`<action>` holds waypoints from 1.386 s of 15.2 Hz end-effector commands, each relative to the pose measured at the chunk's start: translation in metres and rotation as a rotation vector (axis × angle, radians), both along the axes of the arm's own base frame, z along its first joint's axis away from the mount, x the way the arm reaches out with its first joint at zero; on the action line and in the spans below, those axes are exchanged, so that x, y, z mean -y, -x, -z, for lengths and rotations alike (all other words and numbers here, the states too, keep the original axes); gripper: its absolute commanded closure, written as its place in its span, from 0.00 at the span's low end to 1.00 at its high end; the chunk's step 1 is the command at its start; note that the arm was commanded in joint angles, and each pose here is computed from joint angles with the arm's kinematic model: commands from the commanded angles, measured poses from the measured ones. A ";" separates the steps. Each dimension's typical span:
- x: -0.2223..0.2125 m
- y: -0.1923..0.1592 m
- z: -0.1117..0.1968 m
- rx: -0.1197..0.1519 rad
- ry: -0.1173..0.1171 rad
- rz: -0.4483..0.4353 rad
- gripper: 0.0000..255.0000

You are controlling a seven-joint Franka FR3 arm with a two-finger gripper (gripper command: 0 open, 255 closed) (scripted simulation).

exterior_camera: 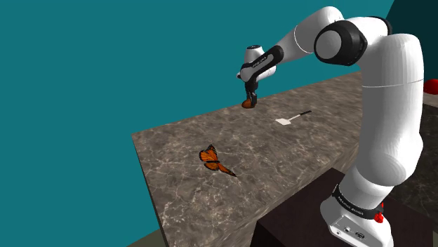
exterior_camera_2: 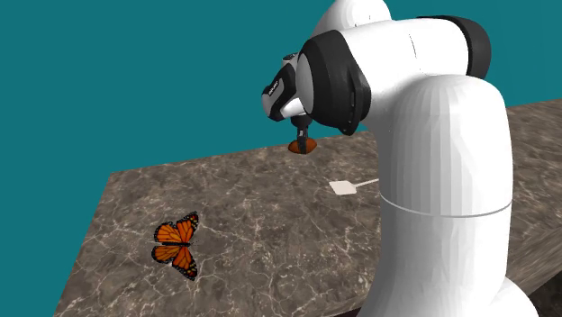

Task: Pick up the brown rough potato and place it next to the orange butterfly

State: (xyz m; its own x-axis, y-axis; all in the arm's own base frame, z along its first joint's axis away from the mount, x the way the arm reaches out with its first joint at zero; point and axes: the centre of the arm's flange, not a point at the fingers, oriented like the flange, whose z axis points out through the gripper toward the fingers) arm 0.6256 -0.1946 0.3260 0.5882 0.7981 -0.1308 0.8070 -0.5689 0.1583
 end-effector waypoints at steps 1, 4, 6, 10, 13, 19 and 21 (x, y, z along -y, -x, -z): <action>0.000 0.000 0.000 0.000 0.000 0.000 0.00; 0.000 0.000 0.000 0.000 0.000 0.000 1.00; 0.000 0.000 0.000 0.000 0.000 0.000 1.00; 0.000 0.000 0.000 0.000 0.000 0.000 1.00; 0.000 0.000 -0.011 0.000 0.000 0.000 1.00; 0.000 0.000 -0.042 0.000 0.000 0.000 1.00; 0.000 0.000 -0.053 0.000 0.000 0.000 1.00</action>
